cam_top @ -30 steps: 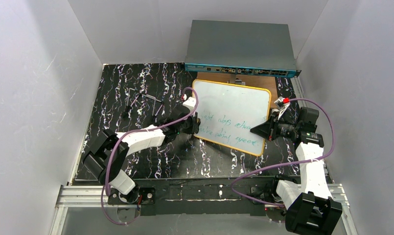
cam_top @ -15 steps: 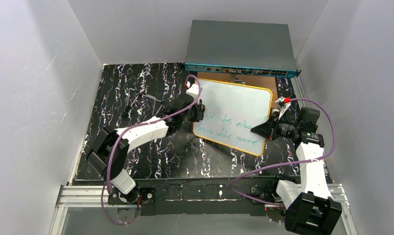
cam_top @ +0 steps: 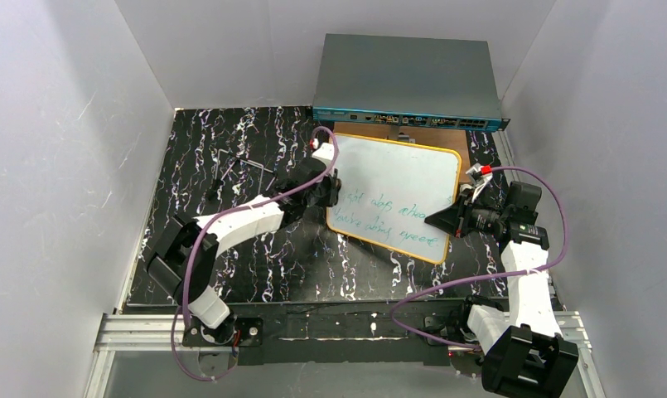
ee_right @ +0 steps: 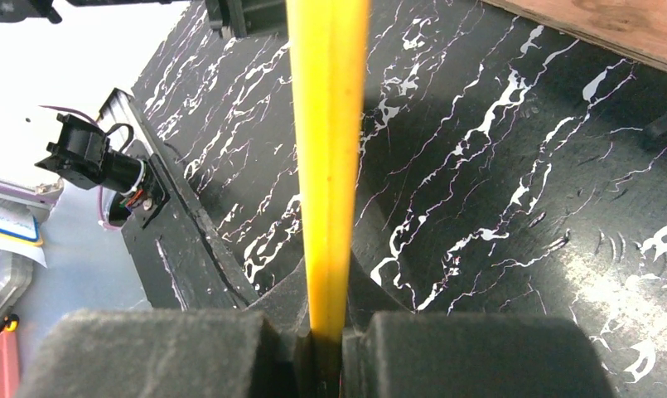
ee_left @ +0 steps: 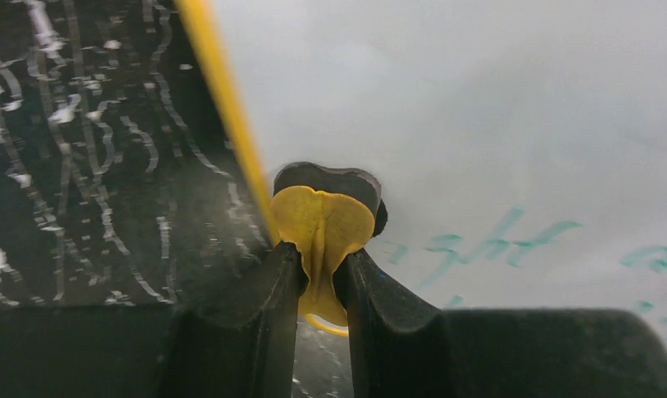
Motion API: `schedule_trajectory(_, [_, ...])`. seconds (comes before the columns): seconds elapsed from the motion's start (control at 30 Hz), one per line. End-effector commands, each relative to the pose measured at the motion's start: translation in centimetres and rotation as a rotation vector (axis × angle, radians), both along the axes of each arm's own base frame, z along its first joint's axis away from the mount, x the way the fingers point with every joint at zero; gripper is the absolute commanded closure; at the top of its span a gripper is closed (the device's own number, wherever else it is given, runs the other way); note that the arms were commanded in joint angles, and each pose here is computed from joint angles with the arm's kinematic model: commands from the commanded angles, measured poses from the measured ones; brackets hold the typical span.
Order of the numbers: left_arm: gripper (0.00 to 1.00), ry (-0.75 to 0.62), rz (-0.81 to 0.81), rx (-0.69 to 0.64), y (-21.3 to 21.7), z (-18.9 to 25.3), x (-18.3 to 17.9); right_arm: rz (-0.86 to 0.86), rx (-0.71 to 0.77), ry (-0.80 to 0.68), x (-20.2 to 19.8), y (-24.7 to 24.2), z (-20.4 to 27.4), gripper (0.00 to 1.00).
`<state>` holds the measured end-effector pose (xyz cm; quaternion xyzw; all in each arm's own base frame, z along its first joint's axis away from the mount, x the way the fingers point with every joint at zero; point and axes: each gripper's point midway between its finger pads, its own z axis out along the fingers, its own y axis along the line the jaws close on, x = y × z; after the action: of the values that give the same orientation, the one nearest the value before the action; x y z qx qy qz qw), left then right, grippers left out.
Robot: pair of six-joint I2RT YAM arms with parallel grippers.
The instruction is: Erase the whiteboard
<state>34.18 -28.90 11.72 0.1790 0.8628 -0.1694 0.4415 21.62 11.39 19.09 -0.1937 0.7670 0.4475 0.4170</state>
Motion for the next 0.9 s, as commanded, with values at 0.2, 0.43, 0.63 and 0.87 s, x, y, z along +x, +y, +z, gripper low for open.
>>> schedule_trajectory(0.2, [1.00,0.013,-0.019,-0.013,-0.8,-0.9,-1.8,0.137,0.064,-0.143,-1.1,1.4,3.6,0.99])
schedule_trajectory(0.43, [1.00,-0.043,-0.052,-0.030,-3.9,1.0,-3.0,0.134,0.062,-0.141,-1.0,1.4,3.5,0.99])
schedule_trajectory(0.63, [1.00,-0.001,0.121,-0.033,0.6,-0.4,0.1,0.133,0.062,-0.141,-1.0,1.4,3.5,0.99])
schedule_trajectory(0.87, [1.00,0.021,0.114,-0.058,1.0,-0.9,-0.1,0.135,0.061,-0.145,-1.1,1.4,3.6,0.99])
